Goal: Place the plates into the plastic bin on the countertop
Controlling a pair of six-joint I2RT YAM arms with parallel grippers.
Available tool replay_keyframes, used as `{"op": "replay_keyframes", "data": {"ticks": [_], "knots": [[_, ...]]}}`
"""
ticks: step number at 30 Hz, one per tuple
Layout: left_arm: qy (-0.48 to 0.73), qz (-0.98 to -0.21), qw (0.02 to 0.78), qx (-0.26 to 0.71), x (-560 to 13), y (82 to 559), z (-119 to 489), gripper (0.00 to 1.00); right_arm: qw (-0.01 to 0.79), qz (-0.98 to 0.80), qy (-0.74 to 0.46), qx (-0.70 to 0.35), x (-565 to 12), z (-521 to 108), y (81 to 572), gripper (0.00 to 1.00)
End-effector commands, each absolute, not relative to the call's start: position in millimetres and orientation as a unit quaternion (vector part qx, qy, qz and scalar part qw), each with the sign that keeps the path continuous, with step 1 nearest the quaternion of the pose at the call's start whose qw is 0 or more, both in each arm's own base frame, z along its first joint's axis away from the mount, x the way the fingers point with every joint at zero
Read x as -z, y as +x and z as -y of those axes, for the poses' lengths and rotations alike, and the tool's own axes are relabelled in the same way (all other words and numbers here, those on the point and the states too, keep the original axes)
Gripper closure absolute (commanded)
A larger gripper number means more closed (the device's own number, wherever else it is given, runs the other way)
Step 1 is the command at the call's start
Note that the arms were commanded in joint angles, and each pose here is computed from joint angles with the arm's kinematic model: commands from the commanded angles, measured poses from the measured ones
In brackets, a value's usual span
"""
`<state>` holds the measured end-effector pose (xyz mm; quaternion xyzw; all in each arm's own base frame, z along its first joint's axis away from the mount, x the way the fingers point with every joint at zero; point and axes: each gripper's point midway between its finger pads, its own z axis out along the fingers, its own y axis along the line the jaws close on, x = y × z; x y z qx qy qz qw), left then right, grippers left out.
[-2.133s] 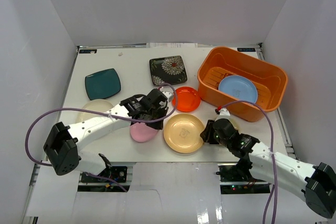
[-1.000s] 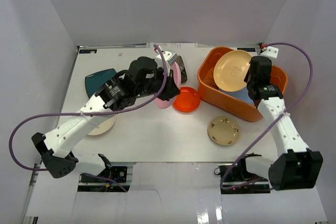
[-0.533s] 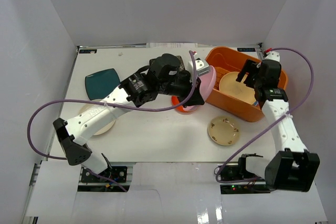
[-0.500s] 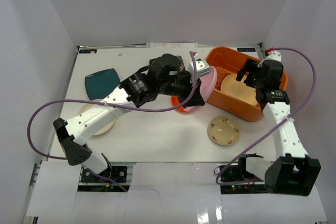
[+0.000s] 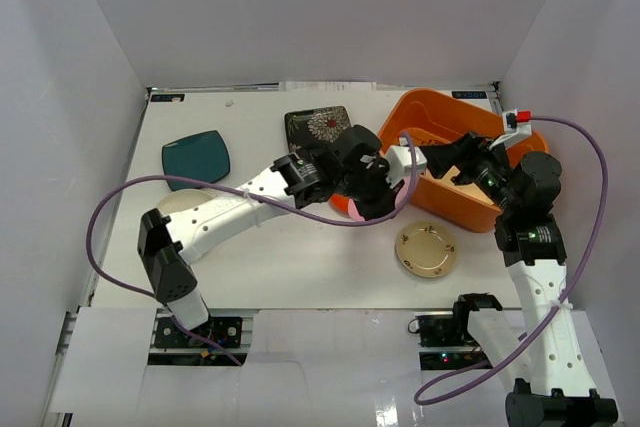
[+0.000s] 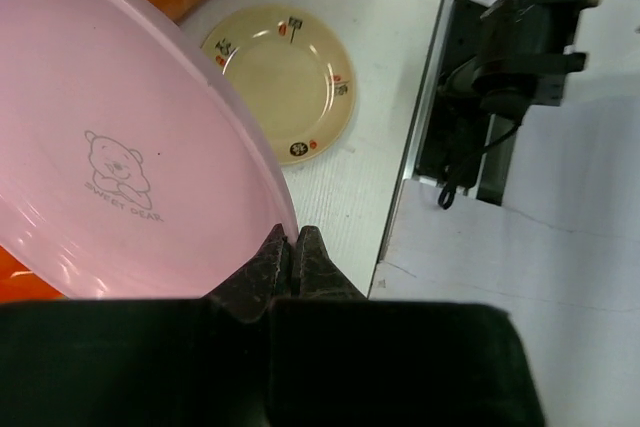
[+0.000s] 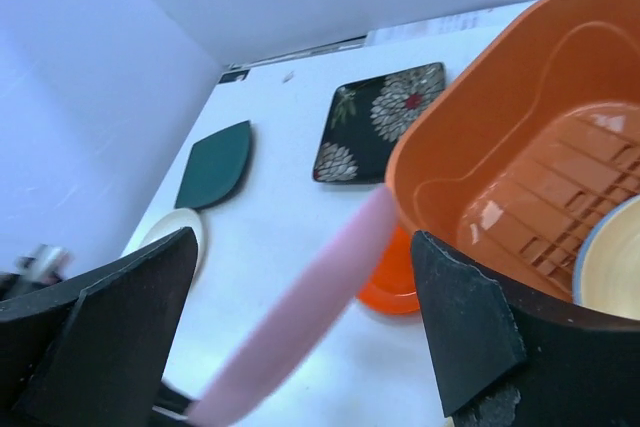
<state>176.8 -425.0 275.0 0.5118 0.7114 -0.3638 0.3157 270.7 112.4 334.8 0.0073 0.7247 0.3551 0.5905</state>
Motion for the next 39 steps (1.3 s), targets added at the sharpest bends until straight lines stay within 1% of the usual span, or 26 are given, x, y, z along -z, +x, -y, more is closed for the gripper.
{"op": "replay_keyframes", "data": {"ticks": [1, 5, 9, 14, 15, 16, 17, 18, 19, 20, 21, 22, 23, 24, 26, 27, 28, 29, 30, 31, 32, 33, 34, 35, 37, 39], "knots": [[0.523, -0.706, 0.346, 0.33, -276.9, 180.2, 431.7, 1.0, 0.558, -0.723, -0.006, -0.407, -336.1, -131.6, 258.5, 0.08], [0.526, -0.706, 0.37, 0.296, -276.3, 183.6, 442.0, 1.0, 0.518, -0.755, -0.006, -0.401, -307.0, -140.7, 258.9, 0.09], [0.52, -0.708, 0.4, 0.26, -281.3, 190.7, 444.3, 1.0, 0.5, -0.785, 0.008, -0.365, -273.4, -141.8, 258.6, 0.08], [0.503, -0.71, 0.431, 0.239, -291.2, 199.5, 438.5, 1.0, 0.484, -0.793, 0.021, -0.369, -252.6, -146.2, 254.0, 0.02], [0.501, -0.71, 0.434, 0.237, -290.2, 200.5, 437.4, 1.0, 0.482, -0.794, 0.022, -0.369, -250.4, -147.1, 253.7, 0.02], [0.499, -0.709, 0.437, 0.237, -293.0, 200.3, 435.4, 1.0, 0.48, -0.795, 0.022, -0.371, -249.2, -149.4, 253.1, 0.18], [0.497, -0.71, 0.44, 0.237, -292.7, 200.5, 434.8, 1.0, 0.482, -0.794, 0.021, -0.37, -250.4, -149.9, 253.5, 0.22], [0.494, -0.71, 0.443, 0.235, -293.4, 201.2, 433.2, 1.0, 0.482, -0.795, 0.022, -0.368, -249.8, -150.2, 253.6, 0.23], [0.491, -0.71, 0.446, 0.235, -294.8, 201.7, 431.7, 1.0, 0.483, -0.795, 0.022, -0.366, -250.8, -151.1, 254.2, 0.42], [0.486, -0.708, 0.453, 0.238, -301.7, 200.7, 428.5, 1.0, 0.485, -0.794, 0.024, -0.366, -251.9, -150.7, 254.5, 0.55], [0.482, -0.709, 0.457, 0.237, -301.1, 201.0, 426.6, 1.0, 0.493, -0.79, 0.027, -0.364, -255.8, -149.6, 256.4, 0.63], [0.475, -0.712, 0.46, 0.236, -302.1, 202.3, 424.0, 0.96, 0.501, -0.784, 0.029, -0.365, -261.9, -149.2, 258.5, 0.78], [0.464, -0.713, 0.47, 0.236, -309.3, 203.1, 418.9, 0.88, 0.509, -0.779, 0.032, -0.365, -267.8, -148.4, 260.7, 0.86], [0.434, -0.73, 0.482, 0.217, -306.1, 212.2, 411.1, 0.65, 0.528, -0.771, 0.044, -0.352, -275.0, -142.8, 269.7, 0.9], [0.374, -0.751, 0.506, 0.2, -314.4, 221.7, 390.4, 0.42, 0.56, -0.759, 0.053, -0.327, -294.2, -133.8, 283.8, 0.92], [0.348, -0.759, 0.515, 0.192, -314.8, 225.5, 381.4, 0.33, 0.563, -0.766, 0.069, -0.301, -291.6, -126.7, 299.0, 0.92], [0.302, -0.784, 0.518, 0.163, -297.5, 232.3, 362.9, 0.16, 0.584, -0.754, 0.071, -0.292, -314.5, -121.3, 307.6, 0.92], [0.274, -0.793, 0.522, 0.155, -293.3, 234.3, 351.7, 0.09, 0.593, -0.75, 0.076, -0.282, -322.4, -116.2, 315.6, 0.92], [0.237, -0.796, 0.534, 0.157, -301.8, 237.2, 332.3, 0.04, 0.601, -0.752, 0.093, -0.254, -323.3, -101.2, 331.1, 0.92], [0.195, -0.816, 0.524, 0.148, -282.6, 239.2, 316.6, 0.02, 0.61, -0.747, 0.099, -0.244, -330.8, -93.4, 338.3, 0.92], [0.168, -0.827, 0.517, 0.146, -276.2, 242.2, 302.3, 0.02, 0.627, -0.737, 0.116, -0.226, -345.4, -79.3, 346.5, 0.92], [0.125, -0.838, 0.514, 0.138, -276.1, 253.7, 271.8, 0.02, 0.627, -0.739, 0.137, -0.203, -340.2, -57.6, 358.9, 0.92], [0.104, -0.857, 0.482, 0.149, -253.7, 251.4, 260.6, 0.02, 0.63, -0.738, 0.147, -0.192, -340.7, -46.5, 363.6, 0.92], [0.059, -0.868, 0.474, 0.137, -244.6, 267.6, 230.5, 0.02, 0.629, -0.74, 0.158, -0.178, -336.2, -34.9, 367.9, 0.92], [0.022, -0.869, 0.474, 0.143, -241.3, 271.2, 198.1, 0.02, 0.625, -0.745, 0.201, -0.12, -316.0, 6.1, 374.7, 0.92], [-0.021, -0.885, 0.457, 0.09, -217.3, 278.2, 152.8, 0.02, 0.61, -0.752, 0.236, -0.083, -285.8, 33.3, 372.8, 0.92]]}}
